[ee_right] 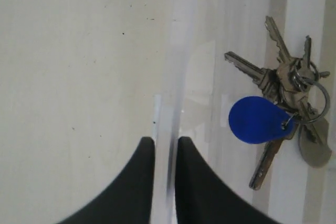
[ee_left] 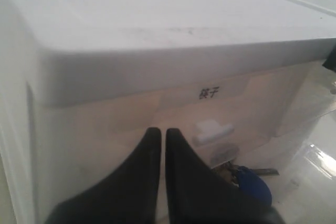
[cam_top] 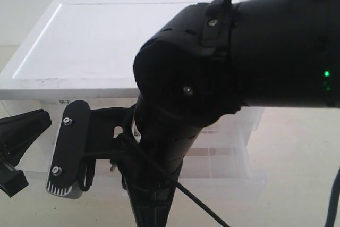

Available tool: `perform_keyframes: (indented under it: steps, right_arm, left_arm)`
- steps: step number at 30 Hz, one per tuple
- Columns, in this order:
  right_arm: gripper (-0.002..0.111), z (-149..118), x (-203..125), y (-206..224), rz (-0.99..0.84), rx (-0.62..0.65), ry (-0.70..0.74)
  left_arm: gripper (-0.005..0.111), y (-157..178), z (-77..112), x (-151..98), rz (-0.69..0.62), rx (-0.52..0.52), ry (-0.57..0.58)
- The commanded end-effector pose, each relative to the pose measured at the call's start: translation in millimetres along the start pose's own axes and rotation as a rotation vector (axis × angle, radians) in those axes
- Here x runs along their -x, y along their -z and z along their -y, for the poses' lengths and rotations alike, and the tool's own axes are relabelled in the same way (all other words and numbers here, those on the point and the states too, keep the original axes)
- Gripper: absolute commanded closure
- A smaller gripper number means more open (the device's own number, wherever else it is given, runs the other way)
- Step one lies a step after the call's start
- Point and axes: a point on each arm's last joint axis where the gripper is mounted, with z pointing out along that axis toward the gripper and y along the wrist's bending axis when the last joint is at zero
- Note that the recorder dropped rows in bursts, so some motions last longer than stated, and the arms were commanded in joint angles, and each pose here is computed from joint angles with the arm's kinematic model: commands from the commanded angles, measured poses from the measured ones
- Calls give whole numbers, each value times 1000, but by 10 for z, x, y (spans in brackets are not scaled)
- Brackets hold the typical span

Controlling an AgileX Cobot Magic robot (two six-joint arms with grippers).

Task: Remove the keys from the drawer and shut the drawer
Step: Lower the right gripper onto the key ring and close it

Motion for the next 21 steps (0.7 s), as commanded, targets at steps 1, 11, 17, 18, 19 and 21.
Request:
perform_keyframes:
  steps: [1, 11, 17, 18, 19, 21]
  right_arm:
    - [94, -161, -61, -133, -84, 139, -4]
    - [57, -152, -14, 318, 82, 64, -52]
    - [57, -118, 45, 864, 353, -50, -186]
    - [57, -99, 55, 888, 380, -59, -270]
    - [57, -72, 57, 911, 400, -80, -333]
    - [57, -18, 38, 869, 372, -122, -410]
  left_arm:
    - [102, -11, -19, 16, 13, 10, 12]
    - [102, -11, -17, 19, 17, 9, 12]
    - [102, -11, -17, 19, 17, 9, 12]
    - [102, -11, -17, 19, 17, 9, 12]
    - [102, -11, -17, 19, 17, 9, 12]
    - [102, -11, -17, 19, 17, 9, 12]
